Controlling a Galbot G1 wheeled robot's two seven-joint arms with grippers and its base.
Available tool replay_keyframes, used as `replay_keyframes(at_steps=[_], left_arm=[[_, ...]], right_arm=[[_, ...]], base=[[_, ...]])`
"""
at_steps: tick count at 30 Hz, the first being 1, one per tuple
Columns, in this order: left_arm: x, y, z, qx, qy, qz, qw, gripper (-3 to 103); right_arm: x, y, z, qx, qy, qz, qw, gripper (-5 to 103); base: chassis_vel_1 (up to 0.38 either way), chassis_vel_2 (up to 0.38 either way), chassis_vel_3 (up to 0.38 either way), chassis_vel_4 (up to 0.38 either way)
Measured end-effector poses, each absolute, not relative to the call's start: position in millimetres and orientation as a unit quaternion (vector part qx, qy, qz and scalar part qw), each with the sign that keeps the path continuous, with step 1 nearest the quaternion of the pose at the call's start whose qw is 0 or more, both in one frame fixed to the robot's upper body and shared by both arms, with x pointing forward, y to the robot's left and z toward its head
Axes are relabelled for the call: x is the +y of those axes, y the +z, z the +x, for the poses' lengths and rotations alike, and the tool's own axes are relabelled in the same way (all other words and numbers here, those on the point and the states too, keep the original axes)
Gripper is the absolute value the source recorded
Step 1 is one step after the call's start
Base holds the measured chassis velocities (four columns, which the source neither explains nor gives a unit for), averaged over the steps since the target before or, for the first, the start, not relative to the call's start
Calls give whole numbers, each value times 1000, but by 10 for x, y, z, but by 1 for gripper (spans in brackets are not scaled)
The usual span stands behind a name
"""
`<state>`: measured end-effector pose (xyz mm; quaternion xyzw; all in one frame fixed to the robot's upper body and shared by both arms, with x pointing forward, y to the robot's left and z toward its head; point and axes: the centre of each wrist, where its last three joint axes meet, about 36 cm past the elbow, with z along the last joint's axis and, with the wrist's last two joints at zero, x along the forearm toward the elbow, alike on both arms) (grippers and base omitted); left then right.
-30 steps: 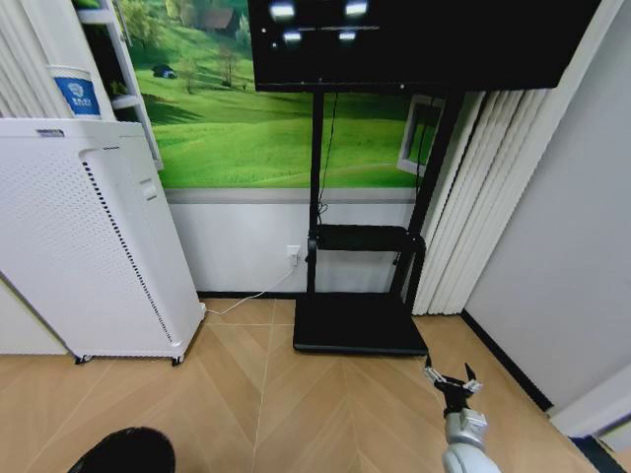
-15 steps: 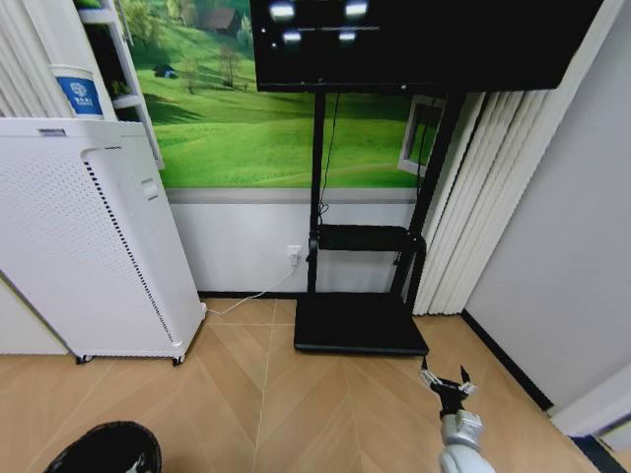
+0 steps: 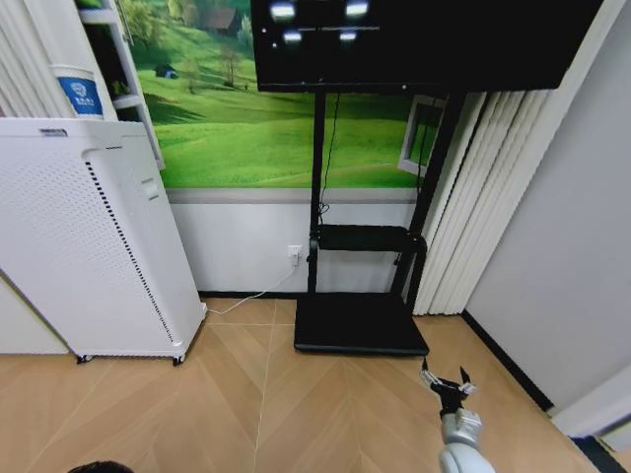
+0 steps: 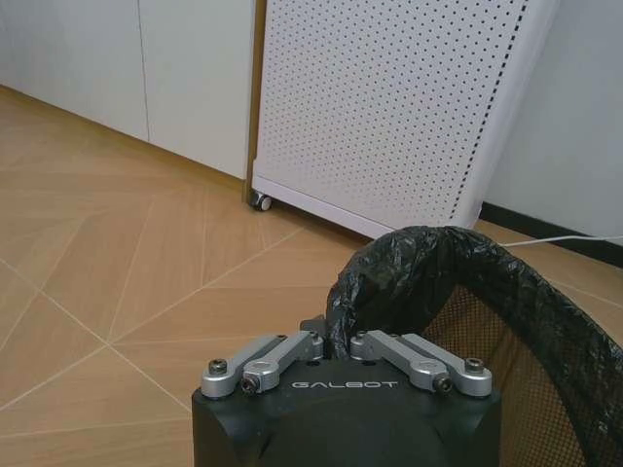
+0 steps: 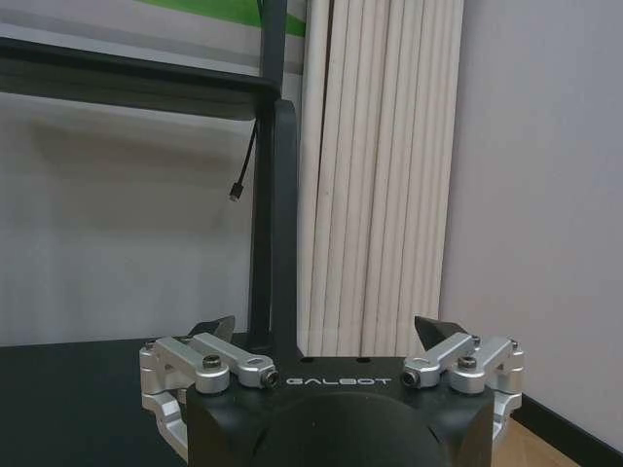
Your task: Pick up the trash bin and place the garbage on the floor into it.
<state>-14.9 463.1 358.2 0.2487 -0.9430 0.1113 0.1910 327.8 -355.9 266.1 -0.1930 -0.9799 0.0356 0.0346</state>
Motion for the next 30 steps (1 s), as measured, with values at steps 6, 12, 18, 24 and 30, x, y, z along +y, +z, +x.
replay_keyframes(at_steps=[6,12,18,24,30], left_arm=[[4630,3490,-107,-943,113,248,193,6],[4663,3457,-108,-941,114,250,196,6],[4730,3337,-57,-940,120,253,193,6],[4819,3163,-3,-937,130,254,203,6],[4848,3066,8,-932,134,265,209,6]], right_arm=[[-3564,2637,3264,-980,35,-194,37,100],[-3589,2631,3256,-979,37,-197,38,100],[-3565,2622,3246,-979,29,-201,34,100],[-3635,2635,3245,-978,32,-205,28,100],[-3665,2648,3249,-977,31,-208,27,100]], base=[[22,35,-31,-38],[5,8,-11,-11],[0,0,0,0],[0,0,0,0],[0,0,0,0]])
